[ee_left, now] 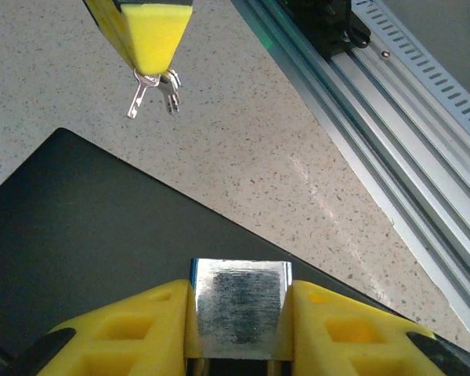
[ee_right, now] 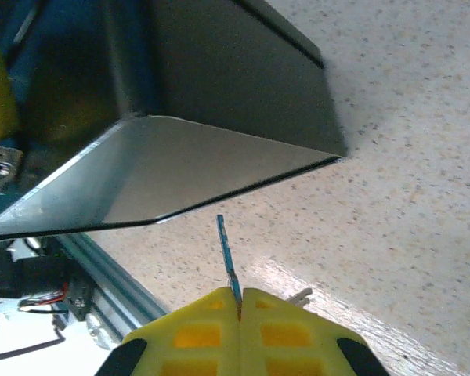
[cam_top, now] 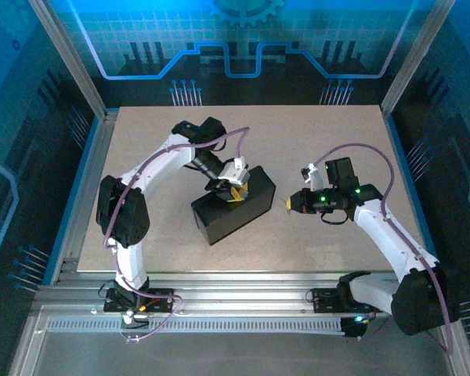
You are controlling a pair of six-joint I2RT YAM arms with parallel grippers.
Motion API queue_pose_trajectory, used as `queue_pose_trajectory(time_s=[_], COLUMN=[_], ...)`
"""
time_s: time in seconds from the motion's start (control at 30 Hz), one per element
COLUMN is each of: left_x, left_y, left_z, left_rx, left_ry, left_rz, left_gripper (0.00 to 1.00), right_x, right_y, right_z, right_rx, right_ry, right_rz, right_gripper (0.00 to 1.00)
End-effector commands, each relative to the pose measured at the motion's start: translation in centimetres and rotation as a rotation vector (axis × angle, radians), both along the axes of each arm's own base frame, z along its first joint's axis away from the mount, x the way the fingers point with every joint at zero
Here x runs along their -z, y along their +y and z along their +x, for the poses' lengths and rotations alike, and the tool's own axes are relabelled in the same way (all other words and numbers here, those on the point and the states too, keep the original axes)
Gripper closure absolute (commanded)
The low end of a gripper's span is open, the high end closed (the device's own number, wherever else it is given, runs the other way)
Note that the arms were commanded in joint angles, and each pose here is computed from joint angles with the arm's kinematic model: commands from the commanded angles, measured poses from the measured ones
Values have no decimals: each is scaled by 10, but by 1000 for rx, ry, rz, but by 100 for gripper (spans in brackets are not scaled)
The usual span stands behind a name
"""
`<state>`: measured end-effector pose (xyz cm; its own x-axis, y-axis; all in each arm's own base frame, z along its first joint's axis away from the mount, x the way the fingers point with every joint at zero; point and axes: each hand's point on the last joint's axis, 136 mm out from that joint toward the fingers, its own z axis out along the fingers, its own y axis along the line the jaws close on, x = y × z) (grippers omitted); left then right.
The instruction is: Unlock the padlock with the key
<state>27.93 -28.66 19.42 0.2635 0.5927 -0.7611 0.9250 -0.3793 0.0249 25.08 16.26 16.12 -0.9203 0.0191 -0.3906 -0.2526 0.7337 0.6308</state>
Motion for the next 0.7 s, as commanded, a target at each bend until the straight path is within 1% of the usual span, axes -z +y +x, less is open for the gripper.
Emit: queue_pose_trajectory(time_s=[0.0, 0.03, 0.07, 0.13, 0.27, 0.43, 0.67], left_x=[-1, -2, -2, -2, -4, -4, -13], left_y=[-14, -16, -18, -22, -32, -37, -37], left_z=[4, 5, 6, 11, 23, 25, 26], left_rx=[1, -3, -7, -28, -73, -74, -87], left_ry=[3, 7, 13, 21, 34, 16, -19], left_rz=[-3, -2, -1, 2, 3, -12, -61], left_gripper=[70, 71, 73, 75, 77, 80, 83], right_x=[-33, -38, -55, -66, -79, -76, -67], right_y=[20, 25, 30, 36, 49, 66, 67], right_z=[4, 3, 5, 3, 1, 3, 3], right_rx=[-60, -80, -101, -129, -182, -244, -255], right_ry=[-64, -71, -109, -129, -137, -109, -84], right_rz=[132, 160, 191, 229, 303, 305, 306], right_gripper=[100, 100, 100, 100, 100, 100, 100])
